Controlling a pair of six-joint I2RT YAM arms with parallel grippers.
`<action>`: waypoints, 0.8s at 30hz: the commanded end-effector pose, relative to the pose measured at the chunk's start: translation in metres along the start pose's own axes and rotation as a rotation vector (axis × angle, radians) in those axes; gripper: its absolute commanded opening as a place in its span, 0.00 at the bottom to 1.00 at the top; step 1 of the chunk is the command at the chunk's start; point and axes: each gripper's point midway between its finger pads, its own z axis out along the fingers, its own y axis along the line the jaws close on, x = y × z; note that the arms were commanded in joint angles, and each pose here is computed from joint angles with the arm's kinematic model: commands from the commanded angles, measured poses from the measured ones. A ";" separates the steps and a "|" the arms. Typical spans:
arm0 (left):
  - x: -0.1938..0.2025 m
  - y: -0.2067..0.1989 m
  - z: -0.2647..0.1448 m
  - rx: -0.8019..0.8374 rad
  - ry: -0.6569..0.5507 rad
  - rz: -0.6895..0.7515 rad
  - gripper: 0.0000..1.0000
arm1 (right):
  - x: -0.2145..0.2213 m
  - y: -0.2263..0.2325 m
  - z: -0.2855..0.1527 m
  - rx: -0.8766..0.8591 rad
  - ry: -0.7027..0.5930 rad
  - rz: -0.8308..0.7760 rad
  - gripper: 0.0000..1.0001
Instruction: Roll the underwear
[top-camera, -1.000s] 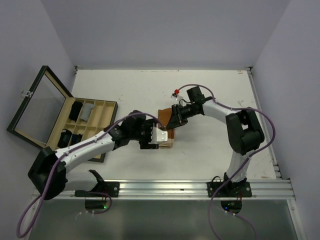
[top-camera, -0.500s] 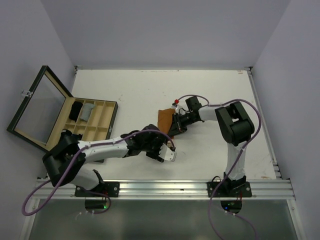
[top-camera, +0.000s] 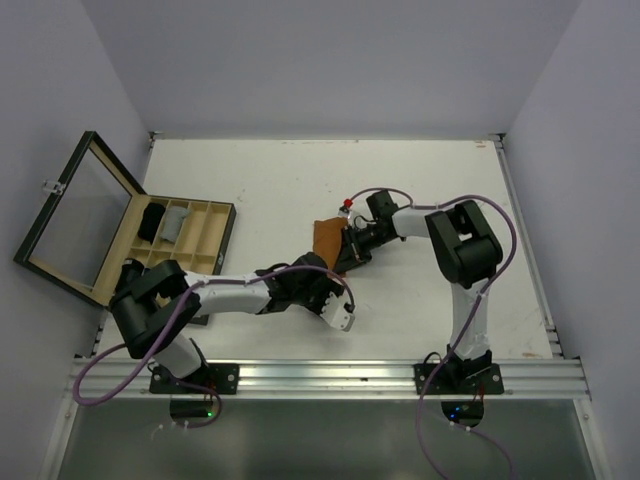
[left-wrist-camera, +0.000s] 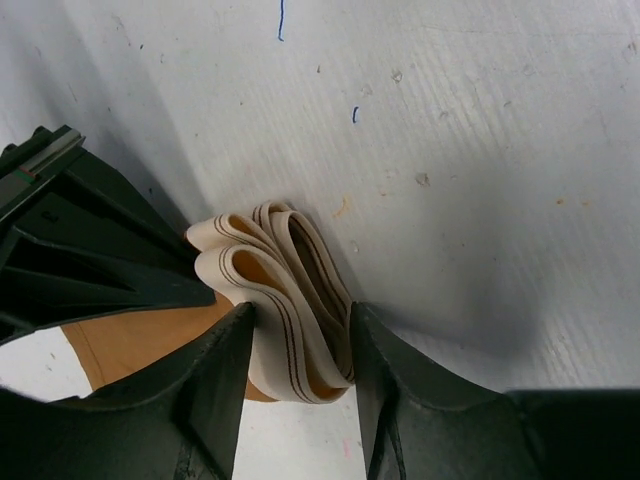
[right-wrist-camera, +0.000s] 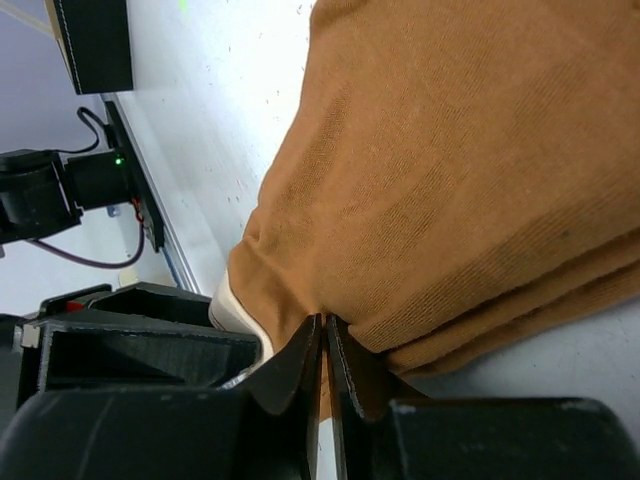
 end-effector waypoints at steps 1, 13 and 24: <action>0.004 -0.003 0.008 -0.009 0.008 0.049 0.46 | 0.030 -0.059 0.015 0.226 0.085 0.008 0.12; -0.004 -0.028 0.004 0.147 0.003 -0.157 0.00 | -0.008 -0.017 -0.009 0.170 -0.061 -0.113 0.23; 0.007 -0.020 0.001 0.454 -0.099 -0.542 0.00 | -0.106 0.067 -0.173 0.345 -0.525 -0.637 0.81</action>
